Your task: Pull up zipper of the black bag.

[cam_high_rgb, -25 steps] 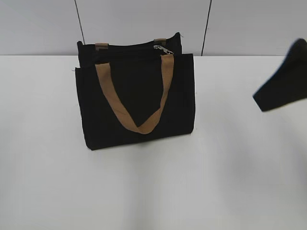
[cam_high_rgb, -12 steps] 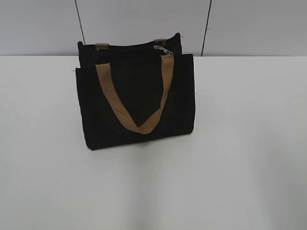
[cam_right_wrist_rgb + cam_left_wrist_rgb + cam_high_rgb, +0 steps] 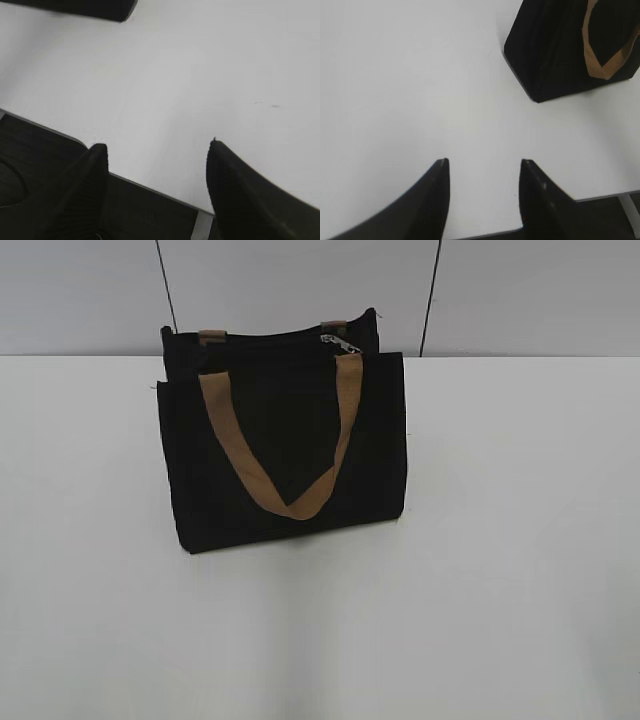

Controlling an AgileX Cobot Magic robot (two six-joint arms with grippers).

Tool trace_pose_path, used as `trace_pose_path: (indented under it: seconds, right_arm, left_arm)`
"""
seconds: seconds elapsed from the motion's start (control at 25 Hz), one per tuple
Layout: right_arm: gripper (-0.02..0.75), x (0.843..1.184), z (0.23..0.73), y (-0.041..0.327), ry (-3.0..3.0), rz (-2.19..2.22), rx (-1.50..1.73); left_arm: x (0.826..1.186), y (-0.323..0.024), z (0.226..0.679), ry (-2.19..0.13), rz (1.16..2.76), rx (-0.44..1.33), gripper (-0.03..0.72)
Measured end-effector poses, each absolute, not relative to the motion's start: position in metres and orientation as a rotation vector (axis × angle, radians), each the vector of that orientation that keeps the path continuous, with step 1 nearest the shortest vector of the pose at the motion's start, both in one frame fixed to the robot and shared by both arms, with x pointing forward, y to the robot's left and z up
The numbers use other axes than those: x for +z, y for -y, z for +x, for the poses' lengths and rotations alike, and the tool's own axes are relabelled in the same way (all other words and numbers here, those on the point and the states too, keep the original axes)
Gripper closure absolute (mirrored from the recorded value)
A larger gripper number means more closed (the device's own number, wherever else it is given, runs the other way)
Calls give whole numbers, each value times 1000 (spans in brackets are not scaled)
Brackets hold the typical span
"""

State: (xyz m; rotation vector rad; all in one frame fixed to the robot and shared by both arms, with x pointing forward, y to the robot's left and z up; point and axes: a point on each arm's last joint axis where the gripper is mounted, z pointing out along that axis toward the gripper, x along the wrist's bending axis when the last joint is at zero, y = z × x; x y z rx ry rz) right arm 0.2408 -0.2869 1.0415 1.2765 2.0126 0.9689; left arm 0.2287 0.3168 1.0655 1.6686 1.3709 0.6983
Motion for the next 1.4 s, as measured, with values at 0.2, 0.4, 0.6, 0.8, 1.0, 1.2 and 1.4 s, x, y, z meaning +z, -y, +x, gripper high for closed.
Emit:
trace_pose_path:
  seconds: [0.2,0.4,0.6,0.8,1.0,1.2,1.4]
  right_arm:
    - [267,1041,240,287,-1986,1271,988]
    - [267,1041,240,287,-1982,1269,992]
    - [268,1041,241,287,-1980,1268,994]
    - [268,1041,241,287,-1979,1270,997]
    - [269,1041,239,287,-1923,1310,981]
    - [269,1041,233,287,-1828,1339,982]
    - [269,1041,234,287,-1820,1349,984]
  left_arm:
    - [1063,-313,236,-1317,1649,727,347]
    - [1063,-313,236,-1310,1650,729,347]
    - [1063,-313,236,-1310,1650,729,347]
    - [1063,-313,236,-1313,1647,731,357]
    - [1063,-313,231,-1414,1556,816,366]
    - [1063,-312,229,-1560,1452,914,367]
    - [1063,-311,228,-1609,1413,948,368]
